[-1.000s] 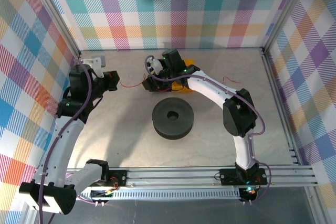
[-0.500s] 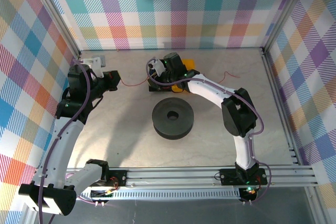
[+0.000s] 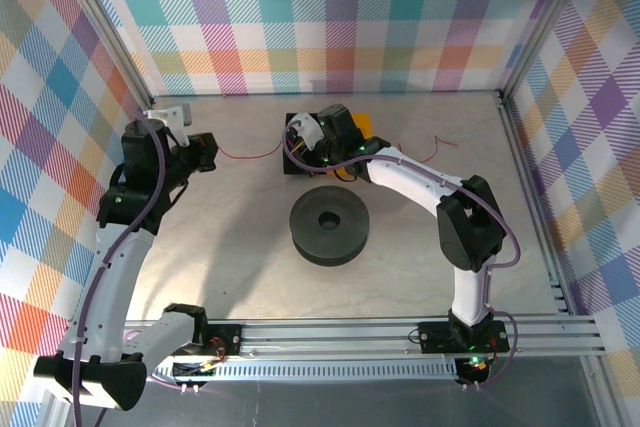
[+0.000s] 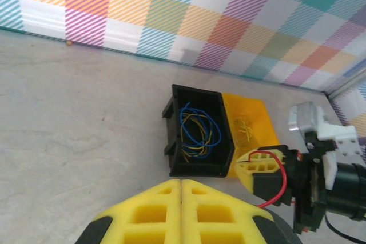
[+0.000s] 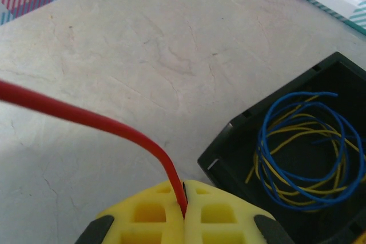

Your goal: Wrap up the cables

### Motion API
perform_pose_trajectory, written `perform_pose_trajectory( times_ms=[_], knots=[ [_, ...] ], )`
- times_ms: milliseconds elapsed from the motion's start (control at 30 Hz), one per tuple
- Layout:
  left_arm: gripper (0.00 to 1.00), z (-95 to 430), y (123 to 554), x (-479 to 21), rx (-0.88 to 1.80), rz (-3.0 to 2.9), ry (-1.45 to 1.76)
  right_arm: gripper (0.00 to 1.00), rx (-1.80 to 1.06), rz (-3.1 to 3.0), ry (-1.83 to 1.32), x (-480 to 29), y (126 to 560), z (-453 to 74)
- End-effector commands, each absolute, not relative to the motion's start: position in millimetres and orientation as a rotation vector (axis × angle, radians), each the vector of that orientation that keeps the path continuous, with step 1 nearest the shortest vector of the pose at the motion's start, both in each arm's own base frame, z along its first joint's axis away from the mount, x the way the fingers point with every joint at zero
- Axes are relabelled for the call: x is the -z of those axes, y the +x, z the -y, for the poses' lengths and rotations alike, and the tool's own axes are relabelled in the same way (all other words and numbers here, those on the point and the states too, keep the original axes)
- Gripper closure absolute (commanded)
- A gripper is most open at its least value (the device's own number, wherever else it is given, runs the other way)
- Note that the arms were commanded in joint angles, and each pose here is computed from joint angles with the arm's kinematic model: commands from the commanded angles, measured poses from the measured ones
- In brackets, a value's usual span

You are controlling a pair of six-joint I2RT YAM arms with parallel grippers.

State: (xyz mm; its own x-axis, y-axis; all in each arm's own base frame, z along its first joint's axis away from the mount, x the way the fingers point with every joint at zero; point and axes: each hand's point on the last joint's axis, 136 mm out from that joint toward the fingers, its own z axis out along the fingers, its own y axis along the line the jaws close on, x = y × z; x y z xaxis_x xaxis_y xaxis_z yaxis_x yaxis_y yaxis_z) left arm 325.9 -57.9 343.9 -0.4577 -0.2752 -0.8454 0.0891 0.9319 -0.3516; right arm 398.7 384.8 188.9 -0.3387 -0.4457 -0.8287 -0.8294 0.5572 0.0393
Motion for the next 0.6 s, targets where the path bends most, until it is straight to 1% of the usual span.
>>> perform_pose_trajectory(
  times_ms=[0, 367, 467, 567],
  knots=[
    [1.00, 32.1, 325.4, -357.0, 0.317, -1.976, -0.194, 1.00, -0.477, -2.053, -1.015, -173.3, 404.0, -356.5],
    [1.00, 1.7, 322.0, -378.5, 0.196, -1.902, -0.271, 1.00, -0.406, -2.151, -1.001, -149.9, 405.8, -340.1],
    [1.00, 4.2, 322.5, -378.8, 0.208, -1.904, -0.258, 1.00, -0.410, -2.153, -1.000, -150.2, 405.7, -340.0],
    [1.00, 19.2, 323.4, -368.7, 0.287, -1.921, -0.195, 1.00, -0.430, -2.142, -0.994, -156.5, 405.8, -342.6]
  ],
)
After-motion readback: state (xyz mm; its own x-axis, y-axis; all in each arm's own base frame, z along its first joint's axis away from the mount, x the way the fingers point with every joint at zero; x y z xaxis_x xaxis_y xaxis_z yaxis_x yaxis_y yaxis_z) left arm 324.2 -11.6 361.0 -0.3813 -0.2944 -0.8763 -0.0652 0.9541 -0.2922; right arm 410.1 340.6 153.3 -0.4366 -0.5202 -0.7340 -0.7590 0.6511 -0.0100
